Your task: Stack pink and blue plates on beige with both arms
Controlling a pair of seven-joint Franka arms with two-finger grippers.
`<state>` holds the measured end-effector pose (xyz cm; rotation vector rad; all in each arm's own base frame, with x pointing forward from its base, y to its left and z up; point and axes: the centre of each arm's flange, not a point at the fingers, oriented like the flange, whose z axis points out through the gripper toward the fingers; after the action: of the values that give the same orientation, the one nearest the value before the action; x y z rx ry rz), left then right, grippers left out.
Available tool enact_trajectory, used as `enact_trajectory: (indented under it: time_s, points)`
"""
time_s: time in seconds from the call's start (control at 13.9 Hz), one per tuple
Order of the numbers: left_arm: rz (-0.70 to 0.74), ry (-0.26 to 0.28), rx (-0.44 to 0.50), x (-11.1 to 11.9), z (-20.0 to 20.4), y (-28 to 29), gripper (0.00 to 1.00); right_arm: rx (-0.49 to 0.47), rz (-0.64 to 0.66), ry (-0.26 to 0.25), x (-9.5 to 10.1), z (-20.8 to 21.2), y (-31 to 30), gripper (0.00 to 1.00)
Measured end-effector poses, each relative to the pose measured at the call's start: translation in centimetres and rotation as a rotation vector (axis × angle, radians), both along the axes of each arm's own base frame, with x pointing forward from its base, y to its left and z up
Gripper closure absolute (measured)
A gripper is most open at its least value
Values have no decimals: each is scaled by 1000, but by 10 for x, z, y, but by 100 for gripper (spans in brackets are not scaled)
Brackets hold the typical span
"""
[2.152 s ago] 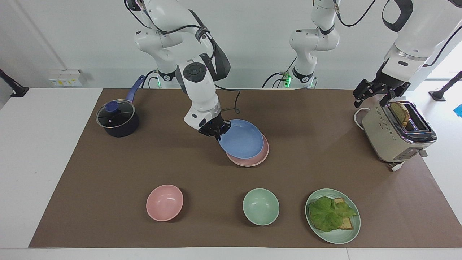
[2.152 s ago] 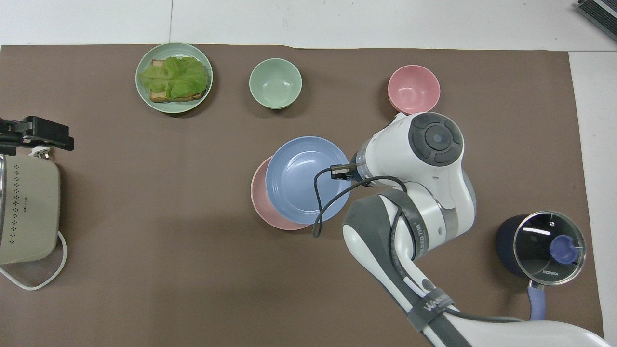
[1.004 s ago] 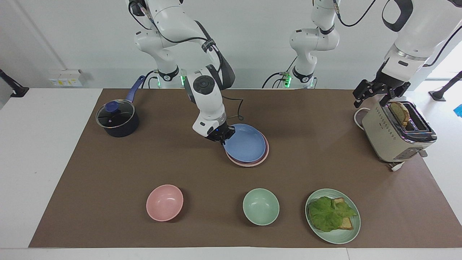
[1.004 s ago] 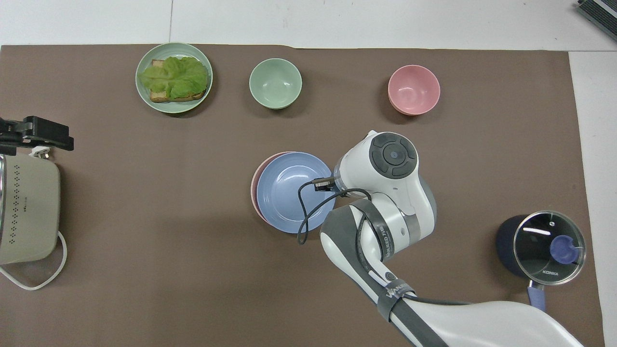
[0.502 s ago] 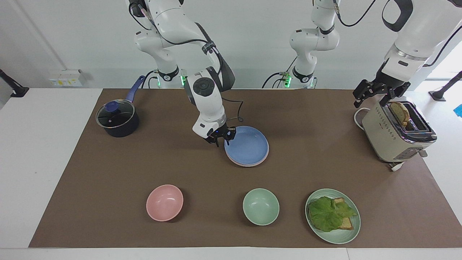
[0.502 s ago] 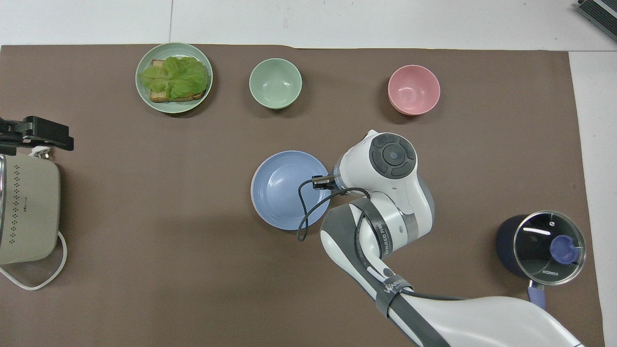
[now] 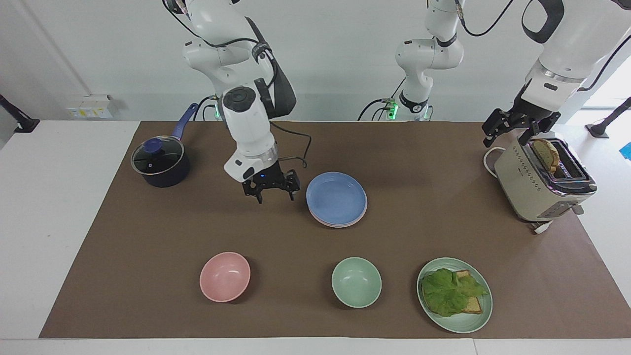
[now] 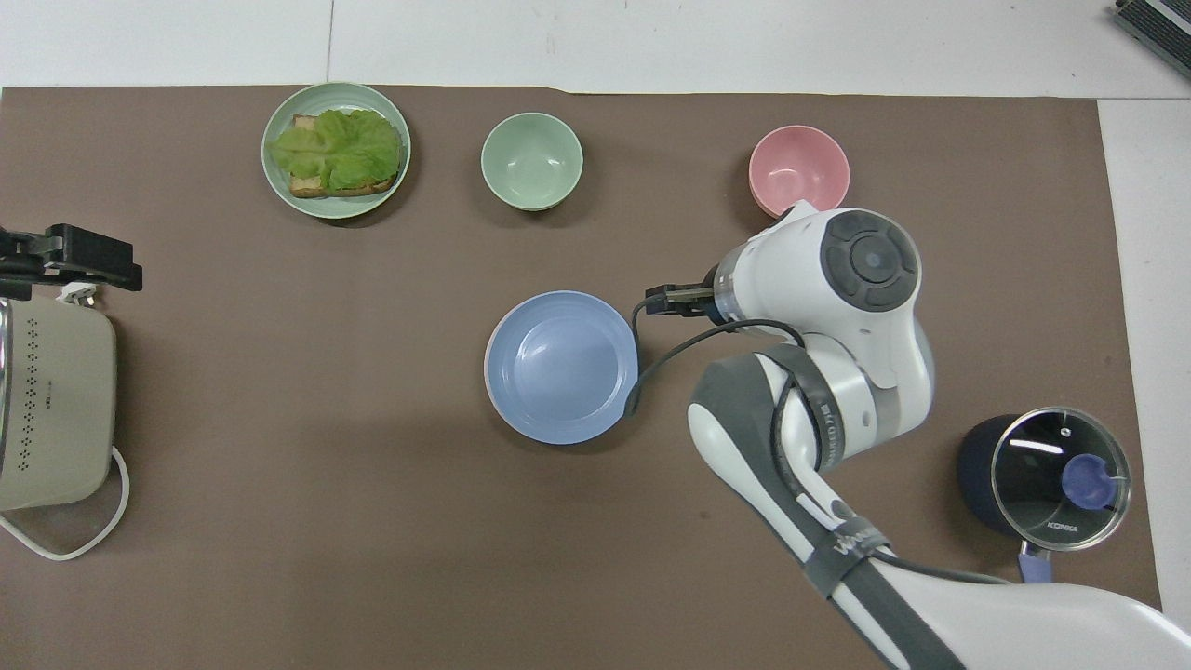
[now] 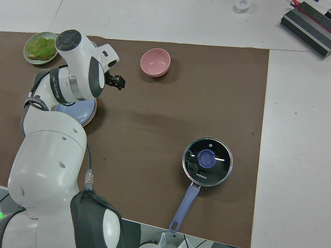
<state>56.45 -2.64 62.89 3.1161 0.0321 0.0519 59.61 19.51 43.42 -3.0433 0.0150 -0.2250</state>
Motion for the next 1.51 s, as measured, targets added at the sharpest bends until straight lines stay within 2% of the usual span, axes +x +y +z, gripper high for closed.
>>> enact_trajectory:
  time_s: [0.43, 0.79, 1.15, 1.29, 1.51]
  points:
    - [0, 0, 0, 0, 0, 0, 0, -70, -64, 33, -1, 86, -57, 0]
    - [0, 0, 0, 0, 0, 0, 0, -75, -161, 33, -21, 163, -118, 0]
    - [0, 0, 0, 0, 0, 0, 0, -81, -199, 63, -34, 203, -140, 0]
    - [0, 0, 0, 0, 0, 0, 0, -76, -241, 46, -41, 222, -163, 0]
    - [0, 0, 0, 0, 0, 0, 0, -75, -296, 67, -58, 237, -204, 0]
